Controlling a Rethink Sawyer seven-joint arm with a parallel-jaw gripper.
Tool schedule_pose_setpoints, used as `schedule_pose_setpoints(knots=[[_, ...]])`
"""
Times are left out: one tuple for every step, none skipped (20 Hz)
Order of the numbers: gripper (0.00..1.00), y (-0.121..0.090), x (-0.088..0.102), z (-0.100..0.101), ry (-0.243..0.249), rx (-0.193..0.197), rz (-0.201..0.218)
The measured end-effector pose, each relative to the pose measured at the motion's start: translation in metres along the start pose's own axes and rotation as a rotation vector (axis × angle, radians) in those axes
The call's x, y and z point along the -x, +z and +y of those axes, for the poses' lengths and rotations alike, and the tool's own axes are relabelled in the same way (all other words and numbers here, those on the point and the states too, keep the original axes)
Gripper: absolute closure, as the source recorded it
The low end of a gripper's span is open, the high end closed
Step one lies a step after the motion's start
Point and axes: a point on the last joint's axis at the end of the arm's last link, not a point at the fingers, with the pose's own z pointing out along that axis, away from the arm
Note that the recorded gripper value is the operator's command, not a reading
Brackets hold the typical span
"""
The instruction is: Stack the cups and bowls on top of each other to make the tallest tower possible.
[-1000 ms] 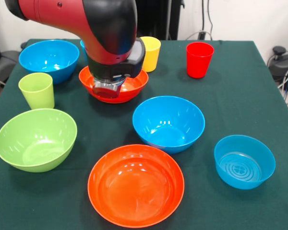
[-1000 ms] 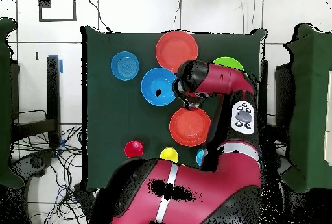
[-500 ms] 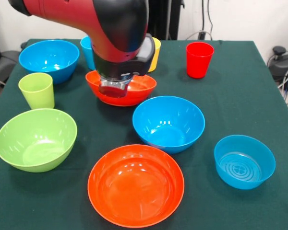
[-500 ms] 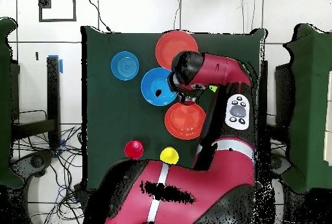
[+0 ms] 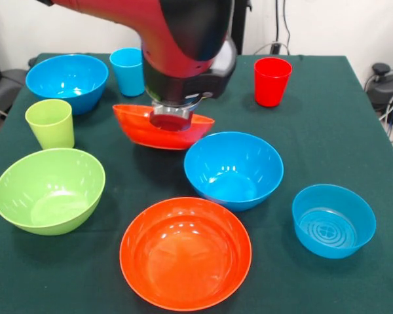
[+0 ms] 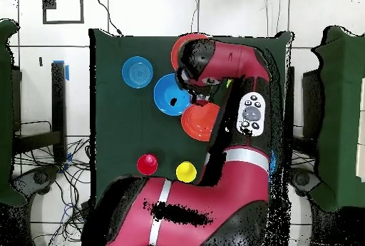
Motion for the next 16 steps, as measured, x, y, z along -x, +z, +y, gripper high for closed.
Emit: schedule_pose_setpoints(knots=[[1.0, -0.004, -0.002, 0.0, -0.002, -0.009, -0.001], [1.0, -0.01, -0.004, 0.0, -0.004, -0.019, -0.001], [1.0, -0.014, -0.005, -0.001, -0.005, -0.028, -0.002], [1.0, -0.019, -0.007, -0.001, -0.006, -0.037, -0.002], [1.0, -0.024, -0.008, -0.001, -0.007, -0.045, -0.003], [1.0, -0.026, -0.009, -0.002, -0.007, -0.05, -0.002], [1.0, -0.032, -0.01, -0.002, -0.008, -0.059, -0.003], [1.0, -0.035, -0.01, -0.001, -0.008, -0.061, -0.003], [1.0, -0.039, -0.01, -0.001, -0.007, -0.065, -0.003], [1.0, -0.044, -0.009, -0.001, -0.006, -0.066, -0.003], [1.0, -0.046, -0.009, 0.0, -0.005, -0.066, -0.003], [1.0, -0.047, -0.009, 0.0, -0.005, -0.064, -0.003], [1.0, -0.049, -0.009, 0.0, -0.004, -0.062, -0.003], [1.0, -0.05, -0.008, 0.0, -0.004, -0.06, -0.004], [1.0, -0.051, -0.008, 0.001, -0.004, -0.057, -0.004], [1.0, -0.052, -0.008, 0.001, -0.003, -0.056, -0.004]])
